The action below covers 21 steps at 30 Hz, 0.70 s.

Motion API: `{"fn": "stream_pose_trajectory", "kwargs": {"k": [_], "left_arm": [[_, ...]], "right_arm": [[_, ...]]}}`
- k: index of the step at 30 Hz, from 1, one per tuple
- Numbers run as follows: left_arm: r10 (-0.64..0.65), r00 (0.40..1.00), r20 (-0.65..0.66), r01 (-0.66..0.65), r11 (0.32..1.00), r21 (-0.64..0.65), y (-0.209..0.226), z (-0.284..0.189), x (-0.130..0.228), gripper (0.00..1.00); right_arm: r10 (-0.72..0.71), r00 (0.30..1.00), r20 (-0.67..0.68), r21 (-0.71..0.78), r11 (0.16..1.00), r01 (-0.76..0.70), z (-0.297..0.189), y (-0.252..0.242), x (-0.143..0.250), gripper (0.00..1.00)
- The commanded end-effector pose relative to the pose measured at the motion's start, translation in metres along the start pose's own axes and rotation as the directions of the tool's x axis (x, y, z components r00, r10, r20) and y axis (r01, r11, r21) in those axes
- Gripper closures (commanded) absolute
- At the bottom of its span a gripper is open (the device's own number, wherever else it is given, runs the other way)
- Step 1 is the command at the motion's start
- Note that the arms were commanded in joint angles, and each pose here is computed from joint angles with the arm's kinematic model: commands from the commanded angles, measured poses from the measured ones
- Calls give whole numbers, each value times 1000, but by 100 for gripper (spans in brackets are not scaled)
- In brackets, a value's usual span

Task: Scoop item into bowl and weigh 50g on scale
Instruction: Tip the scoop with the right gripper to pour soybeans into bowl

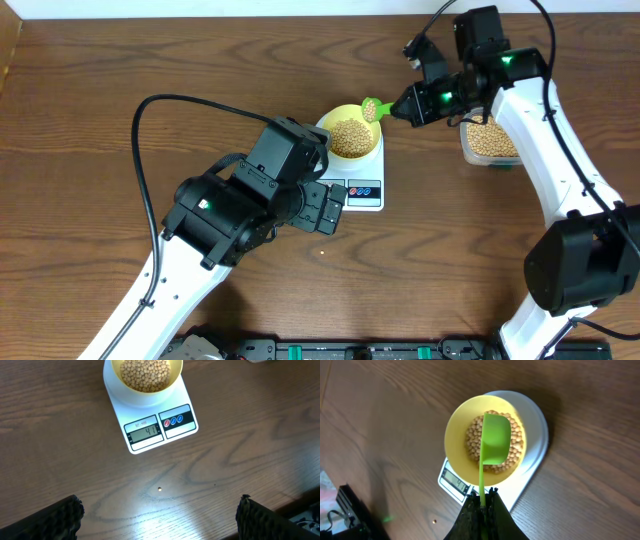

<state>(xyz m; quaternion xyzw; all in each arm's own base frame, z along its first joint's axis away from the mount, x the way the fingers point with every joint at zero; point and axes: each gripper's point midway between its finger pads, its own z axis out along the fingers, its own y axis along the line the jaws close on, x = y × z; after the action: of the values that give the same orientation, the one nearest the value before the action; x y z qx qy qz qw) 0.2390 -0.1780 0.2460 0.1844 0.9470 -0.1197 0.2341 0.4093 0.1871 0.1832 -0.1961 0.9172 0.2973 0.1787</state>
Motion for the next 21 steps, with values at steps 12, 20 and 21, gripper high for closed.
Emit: {"fn": "stream_pose_trajectory", "kwargs": {"k": [12,20,21], "left_arm": [[4,1000,29,-4,1000,3,0,-8,-5,0],[4,1000,29,-4,1000,3,0,-8,-5,0],[4,1000,29,-4,1000,3,0,-8,-5,0]], "right_arm": [[-101,994,-47,37,994,103,13,23,3,99],[-125,991,-55,69,989,129,12,25,1,99],[-132,990,-56,70,988,136,12,25,1,98]]}}
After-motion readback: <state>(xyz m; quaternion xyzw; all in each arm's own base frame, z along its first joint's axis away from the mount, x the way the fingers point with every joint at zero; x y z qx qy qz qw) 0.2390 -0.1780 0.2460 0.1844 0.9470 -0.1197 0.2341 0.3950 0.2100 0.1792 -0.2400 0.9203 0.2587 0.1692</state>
